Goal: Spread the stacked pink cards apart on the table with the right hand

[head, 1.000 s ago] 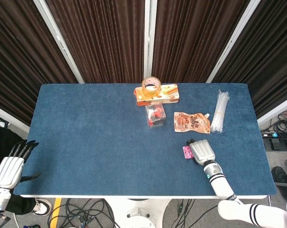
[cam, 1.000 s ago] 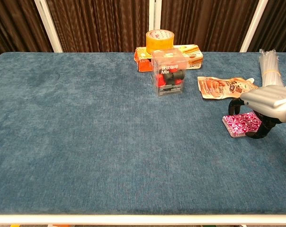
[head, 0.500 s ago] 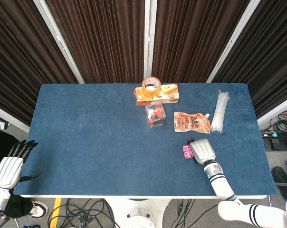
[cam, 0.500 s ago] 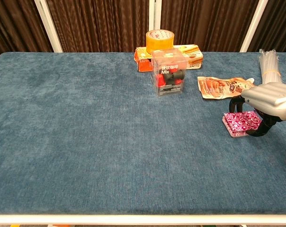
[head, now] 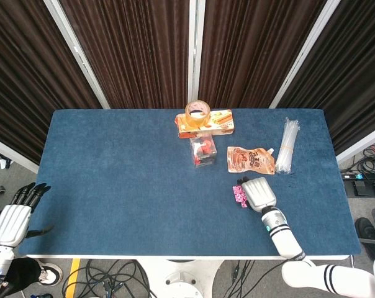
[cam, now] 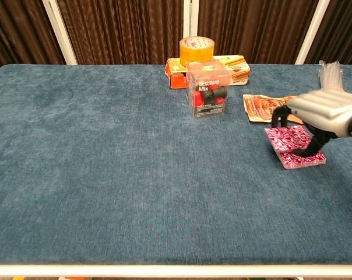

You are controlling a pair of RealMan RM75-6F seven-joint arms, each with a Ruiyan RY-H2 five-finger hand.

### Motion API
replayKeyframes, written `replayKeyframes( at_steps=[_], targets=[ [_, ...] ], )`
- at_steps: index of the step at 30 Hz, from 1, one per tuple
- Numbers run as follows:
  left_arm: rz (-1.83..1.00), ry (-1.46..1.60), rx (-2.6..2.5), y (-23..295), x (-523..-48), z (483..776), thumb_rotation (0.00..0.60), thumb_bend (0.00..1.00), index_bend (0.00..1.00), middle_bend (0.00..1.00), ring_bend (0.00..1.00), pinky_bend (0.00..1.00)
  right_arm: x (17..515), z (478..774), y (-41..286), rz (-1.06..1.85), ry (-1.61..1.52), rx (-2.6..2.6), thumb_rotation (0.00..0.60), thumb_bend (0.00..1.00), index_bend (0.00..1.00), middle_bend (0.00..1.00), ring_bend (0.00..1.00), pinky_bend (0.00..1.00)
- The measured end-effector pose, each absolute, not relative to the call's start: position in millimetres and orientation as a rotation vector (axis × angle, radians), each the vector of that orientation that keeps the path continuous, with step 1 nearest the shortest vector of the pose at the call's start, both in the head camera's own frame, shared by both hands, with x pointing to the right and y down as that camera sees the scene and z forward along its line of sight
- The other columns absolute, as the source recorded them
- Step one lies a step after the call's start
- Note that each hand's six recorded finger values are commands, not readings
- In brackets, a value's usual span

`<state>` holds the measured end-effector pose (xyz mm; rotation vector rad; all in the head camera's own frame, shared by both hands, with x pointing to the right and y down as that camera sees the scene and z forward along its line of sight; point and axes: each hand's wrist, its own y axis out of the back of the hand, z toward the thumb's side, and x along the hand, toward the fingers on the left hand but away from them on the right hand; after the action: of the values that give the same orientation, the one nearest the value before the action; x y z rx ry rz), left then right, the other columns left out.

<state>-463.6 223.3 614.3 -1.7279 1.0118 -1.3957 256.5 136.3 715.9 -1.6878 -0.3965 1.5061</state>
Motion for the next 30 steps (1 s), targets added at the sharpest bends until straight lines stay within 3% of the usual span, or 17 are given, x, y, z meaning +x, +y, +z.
replayKeyframes(
  at_steps=[14,24,30],
  targets=[
    [-1.397,1.02,-1.72,223.3,-465.9,612.7,0.6,0.0,0.13,0.1,0.0,0.1,159.1,719.4,131.2,1.338,-0.311,-1.741,0.6,0.23,0.44,0.39,0.72,0.73],
    [-1.402,1.028,-1.721,224.3,-469.3,612.7,0.6,0.0,0.13,0.1,0.0,0.1,142.2,732.6,135.3,1.357,-0.255,-1.732,0.6,0.22,0.44,0.36,0.72,0.73],
    [-1.405,1.031,-1.72,224.8,-470.9,613.0,0.6,0.0,0.13,0.1,0.0,0.1,142.8,739.2,141.5,1.372,-0.203,-1.746,0.6,0.16,0.27,0.24,0.71,0.74]
  ],
)
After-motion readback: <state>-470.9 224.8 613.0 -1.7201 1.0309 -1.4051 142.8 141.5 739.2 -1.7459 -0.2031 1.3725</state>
